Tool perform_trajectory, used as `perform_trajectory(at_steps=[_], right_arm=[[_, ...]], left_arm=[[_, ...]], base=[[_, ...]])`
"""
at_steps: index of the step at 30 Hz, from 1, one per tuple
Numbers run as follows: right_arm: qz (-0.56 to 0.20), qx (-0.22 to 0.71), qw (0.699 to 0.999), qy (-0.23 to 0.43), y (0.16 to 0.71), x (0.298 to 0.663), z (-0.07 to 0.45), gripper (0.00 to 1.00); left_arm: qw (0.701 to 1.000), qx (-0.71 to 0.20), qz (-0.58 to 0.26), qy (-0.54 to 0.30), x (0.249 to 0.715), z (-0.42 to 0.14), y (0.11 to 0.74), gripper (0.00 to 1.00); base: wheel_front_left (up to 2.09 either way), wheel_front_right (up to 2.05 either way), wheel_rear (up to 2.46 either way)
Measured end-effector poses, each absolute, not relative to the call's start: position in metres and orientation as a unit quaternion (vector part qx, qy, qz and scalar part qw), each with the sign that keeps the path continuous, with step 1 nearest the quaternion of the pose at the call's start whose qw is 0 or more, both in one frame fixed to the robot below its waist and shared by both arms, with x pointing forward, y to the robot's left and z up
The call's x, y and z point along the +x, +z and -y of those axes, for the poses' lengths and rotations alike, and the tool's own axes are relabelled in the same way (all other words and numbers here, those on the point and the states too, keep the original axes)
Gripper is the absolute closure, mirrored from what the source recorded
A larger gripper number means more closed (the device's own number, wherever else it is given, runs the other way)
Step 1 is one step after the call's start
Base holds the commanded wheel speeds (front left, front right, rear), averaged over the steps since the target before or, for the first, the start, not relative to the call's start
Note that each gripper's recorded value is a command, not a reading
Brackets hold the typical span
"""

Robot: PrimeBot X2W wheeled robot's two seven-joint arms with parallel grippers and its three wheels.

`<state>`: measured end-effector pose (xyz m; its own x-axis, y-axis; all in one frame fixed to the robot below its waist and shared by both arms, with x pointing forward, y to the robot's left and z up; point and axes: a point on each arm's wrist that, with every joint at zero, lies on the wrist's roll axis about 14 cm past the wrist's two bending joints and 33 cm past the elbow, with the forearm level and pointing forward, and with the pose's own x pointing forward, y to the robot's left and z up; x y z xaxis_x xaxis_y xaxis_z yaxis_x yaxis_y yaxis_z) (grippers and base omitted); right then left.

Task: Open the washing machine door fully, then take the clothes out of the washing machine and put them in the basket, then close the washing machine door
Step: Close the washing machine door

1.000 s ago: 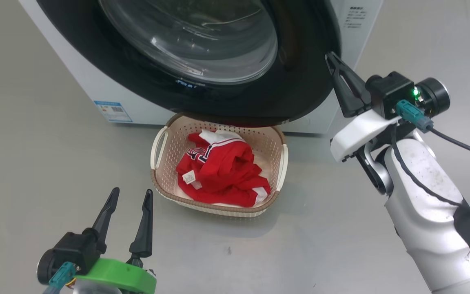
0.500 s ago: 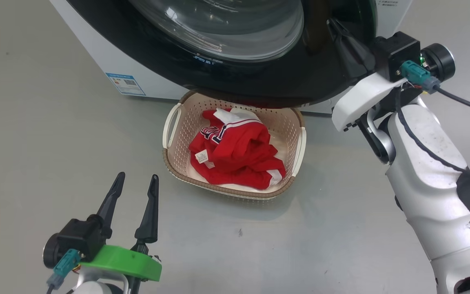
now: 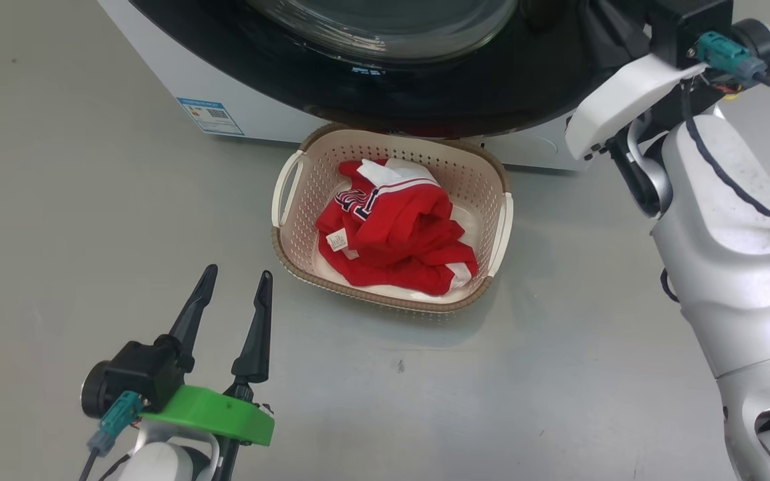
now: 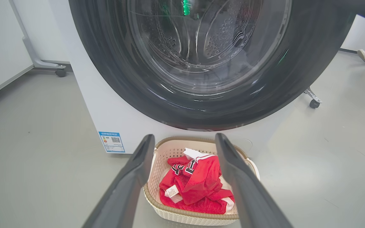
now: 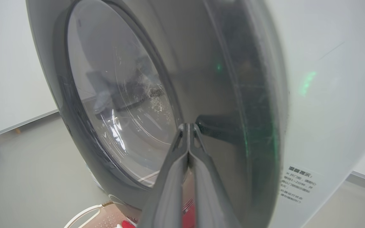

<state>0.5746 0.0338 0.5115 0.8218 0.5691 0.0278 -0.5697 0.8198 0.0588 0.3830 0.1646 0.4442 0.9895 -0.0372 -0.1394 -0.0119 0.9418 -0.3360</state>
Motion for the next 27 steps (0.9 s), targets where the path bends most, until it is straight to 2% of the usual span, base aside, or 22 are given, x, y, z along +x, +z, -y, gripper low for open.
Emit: perform_trajectory(at_steps=[11,27], right_arm=[[0.016,0.043,0.962,0.271,0.522,0.612,-0.024,1.00],[0.018,0.063,0.963,0.261,0.524,0.618,-0.027,1.00]], left_arm=[[0.983,-0.170,-0.069,-0.007,0.388,-0.165,0.442,0.00],[0.983,-0.168,-0.068,0.005,0.386,-0.172,0.441,0.00]], base=[[0.00,0.00,0.00],[0.00,0.00,0.00]])
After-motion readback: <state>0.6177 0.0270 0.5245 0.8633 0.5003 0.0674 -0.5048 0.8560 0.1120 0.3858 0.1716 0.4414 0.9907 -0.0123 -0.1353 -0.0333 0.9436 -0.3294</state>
